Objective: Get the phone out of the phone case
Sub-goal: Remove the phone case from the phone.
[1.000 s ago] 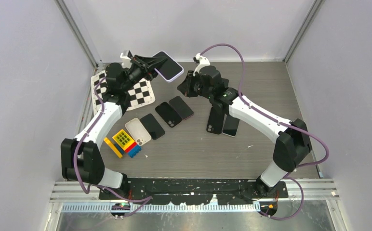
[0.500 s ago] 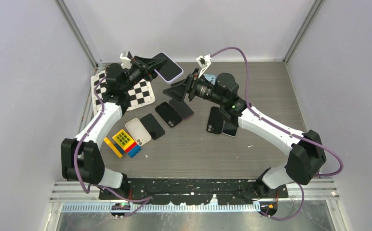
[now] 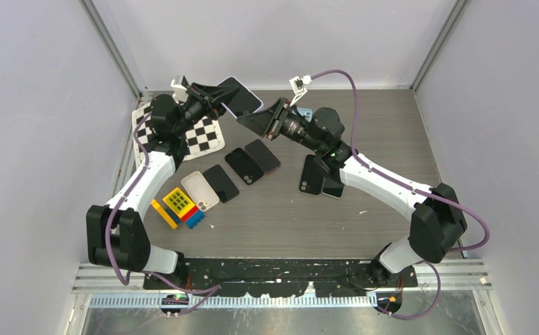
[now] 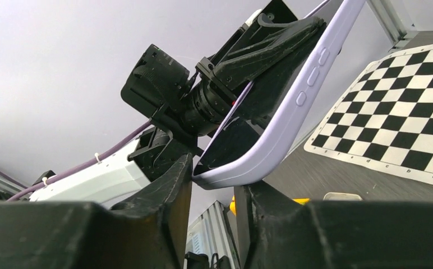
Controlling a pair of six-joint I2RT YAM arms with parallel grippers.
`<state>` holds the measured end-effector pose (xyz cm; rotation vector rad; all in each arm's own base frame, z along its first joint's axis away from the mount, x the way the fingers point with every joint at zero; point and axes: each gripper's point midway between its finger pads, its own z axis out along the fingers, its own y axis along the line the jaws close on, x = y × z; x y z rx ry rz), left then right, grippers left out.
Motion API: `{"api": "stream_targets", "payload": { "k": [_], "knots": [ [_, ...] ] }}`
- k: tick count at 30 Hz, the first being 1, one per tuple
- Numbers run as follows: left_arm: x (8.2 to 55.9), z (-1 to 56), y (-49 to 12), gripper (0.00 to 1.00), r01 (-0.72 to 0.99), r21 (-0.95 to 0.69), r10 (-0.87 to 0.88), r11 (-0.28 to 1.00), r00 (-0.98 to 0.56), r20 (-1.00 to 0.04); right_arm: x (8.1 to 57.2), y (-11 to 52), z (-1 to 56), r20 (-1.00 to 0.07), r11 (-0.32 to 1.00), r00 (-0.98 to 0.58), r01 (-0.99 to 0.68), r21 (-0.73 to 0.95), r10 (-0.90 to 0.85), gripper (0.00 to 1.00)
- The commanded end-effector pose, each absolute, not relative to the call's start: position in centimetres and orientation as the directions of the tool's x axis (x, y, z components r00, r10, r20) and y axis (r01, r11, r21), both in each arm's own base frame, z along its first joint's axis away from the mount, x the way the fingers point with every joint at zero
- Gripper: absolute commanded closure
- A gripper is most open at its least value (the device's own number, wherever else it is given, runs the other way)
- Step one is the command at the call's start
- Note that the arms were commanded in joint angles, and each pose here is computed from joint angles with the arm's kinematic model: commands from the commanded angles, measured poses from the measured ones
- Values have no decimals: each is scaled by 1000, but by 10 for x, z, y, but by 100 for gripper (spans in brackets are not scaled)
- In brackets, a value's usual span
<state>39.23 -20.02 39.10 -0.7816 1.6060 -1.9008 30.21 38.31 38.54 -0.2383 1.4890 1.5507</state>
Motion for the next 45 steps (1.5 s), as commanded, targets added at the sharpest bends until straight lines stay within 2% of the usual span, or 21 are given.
{"api": "stream_targets", "payload": {
  "k": [1, 5, 10, 15, 19, 27, 34, 36, 38, 40, 42, 45],
  "knots": [
    [369, 432, -197, 100, 157, -971, -705, -182, -709, 17, 311, 382, 400, -684, 190, -511, -712, 676, 521, 68],
    [368, 433, -197, 100, 156, -971, -702, -184, -712, 19, 318, 382, 389, -706, 241, -495, -705, 667, 507, 79],
    [365, 431, -200, 100, 116, -976, -684, -184, -728, 42, 325, 383, 355, -850, 378, -373, -775, 506, 373, 98],
    [364, 422, -202, 100, 62, -982, -669, -181, -739, 76, 326, 379, 326, -954, 461, -234, -837, 295, 184, 99],
    [364, 419, -203, 100, 46, -982, -666, -182, -741, 88, 330, 375, 321, -975, 495, -191, -839, 223, 116, 99],
    [364, 417, -204, 100, 30, -982, -660, -185, -745, 101, 352, 360, 318, -980, 625, -178, -755, 196, 92, 99],
    [368, 411, -203, 100, 29, -983, -672, -180, -734, 101, 340, 357, 342, -961, 590, -198, -760, 275, 193, 99],
    [371, 409, -201, 100, 39, -984, -681, -174, -727, 92, 332, 353, 351, -957, 570, -196, -770, 286, 215, 85],
    [374, 406, -199, 100, 50, -986, -692, -161, -718, 76, 325, 349, 355, -953, 553, -204, -779, 297, 225, 52],
    [375, 405, -197, 100, 69, -987, -702, -143, -711, 52, 313, 345, 357, -950, 516, -223, -800, 305, 217, 36],
    [376, 405, -195, 100, 98, -988, -709, -121, -705, 16, 301, 341, 356, -950, 470, -251, -826, 310, 185, 27],
    [372, 412, -198, 100, 185, -980, -696, -66, -712, -88, 283, 331, 353, -943, 397, -314, -856, 332, 111, 22]
  ]
}}
